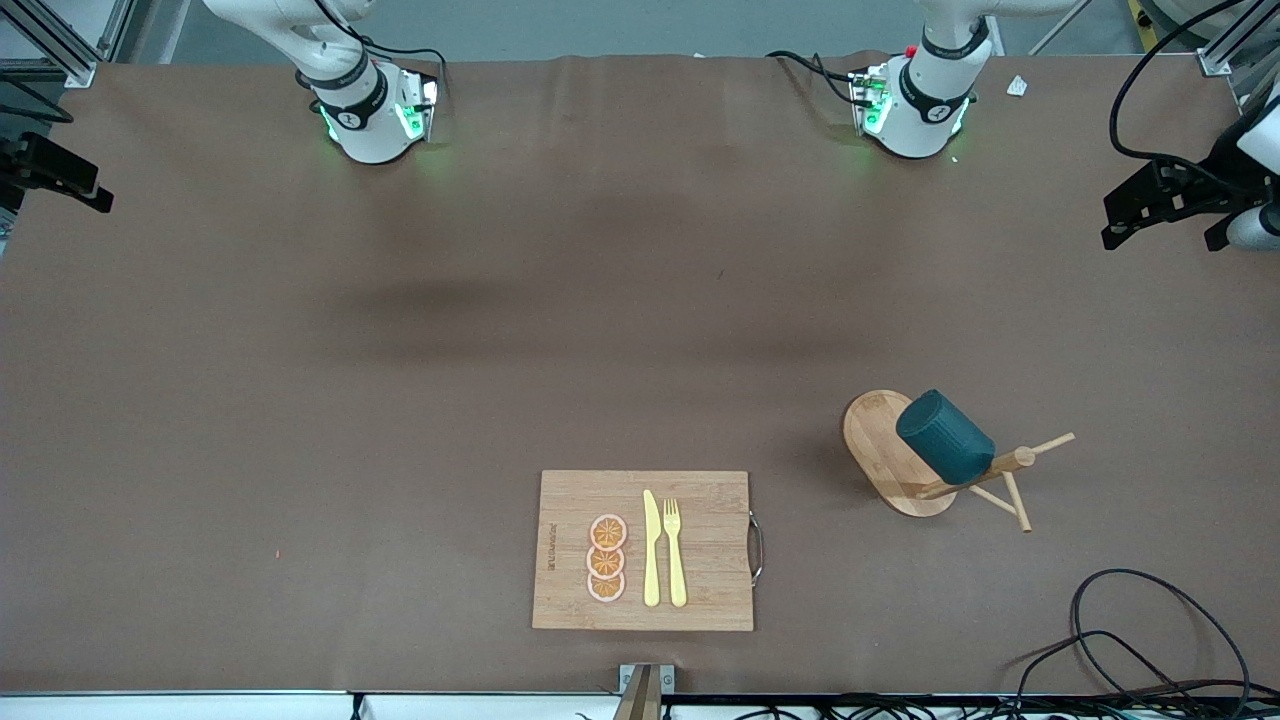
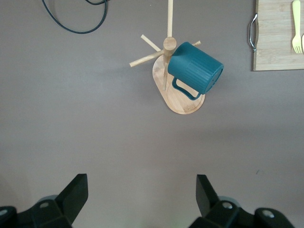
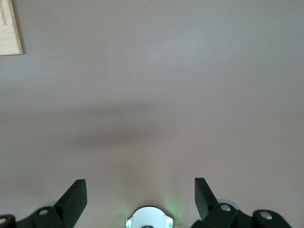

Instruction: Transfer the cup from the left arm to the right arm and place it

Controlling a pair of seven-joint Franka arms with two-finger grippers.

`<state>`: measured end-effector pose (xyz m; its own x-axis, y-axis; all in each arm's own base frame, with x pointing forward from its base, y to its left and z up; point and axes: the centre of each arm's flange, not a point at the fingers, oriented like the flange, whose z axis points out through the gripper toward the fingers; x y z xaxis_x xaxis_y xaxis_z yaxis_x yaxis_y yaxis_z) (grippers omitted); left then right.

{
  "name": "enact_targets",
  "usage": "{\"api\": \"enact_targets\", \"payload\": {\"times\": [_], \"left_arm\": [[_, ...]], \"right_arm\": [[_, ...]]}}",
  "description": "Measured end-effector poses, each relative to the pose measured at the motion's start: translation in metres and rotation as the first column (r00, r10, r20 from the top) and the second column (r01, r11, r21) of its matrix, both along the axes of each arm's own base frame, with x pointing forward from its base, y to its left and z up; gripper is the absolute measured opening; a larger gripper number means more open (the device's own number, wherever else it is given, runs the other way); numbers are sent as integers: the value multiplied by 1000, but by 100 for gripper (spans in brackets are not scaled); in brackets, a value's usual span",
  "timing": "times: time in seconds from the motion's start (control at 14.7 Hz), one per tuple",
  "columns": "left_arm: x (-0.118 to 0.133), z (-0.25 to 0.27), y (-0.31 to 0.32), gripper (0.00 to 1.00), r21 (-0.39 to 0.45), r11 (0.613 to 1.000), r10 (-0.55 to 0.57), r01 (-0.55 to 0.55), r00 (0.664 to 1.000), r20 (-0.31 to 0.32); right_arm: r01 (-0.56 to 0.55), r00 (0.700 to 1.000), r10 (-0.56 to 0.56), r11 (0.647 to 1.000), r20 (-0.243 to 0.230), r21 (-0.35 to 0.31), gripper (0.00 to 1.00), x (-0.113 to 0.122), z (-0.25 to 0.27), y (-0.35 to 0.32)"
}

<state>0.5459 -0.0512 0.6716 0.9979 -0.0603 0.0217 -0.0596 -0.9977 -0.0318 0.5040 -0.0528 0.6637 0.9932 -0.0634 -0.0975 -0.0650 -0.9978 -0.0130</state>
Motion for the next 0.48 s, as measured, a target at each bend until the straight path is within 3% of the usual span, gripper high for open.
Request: {"api": "enact_targets", "payload": {"times": [0.48], "left_arm": [[4, -10, -7, 100, 2, 1000, -12, 12, 1000, -18]], "right_arm": [[0, 1000, 0, 1000, 0, 0, 100, 0, 0, 0]]}}
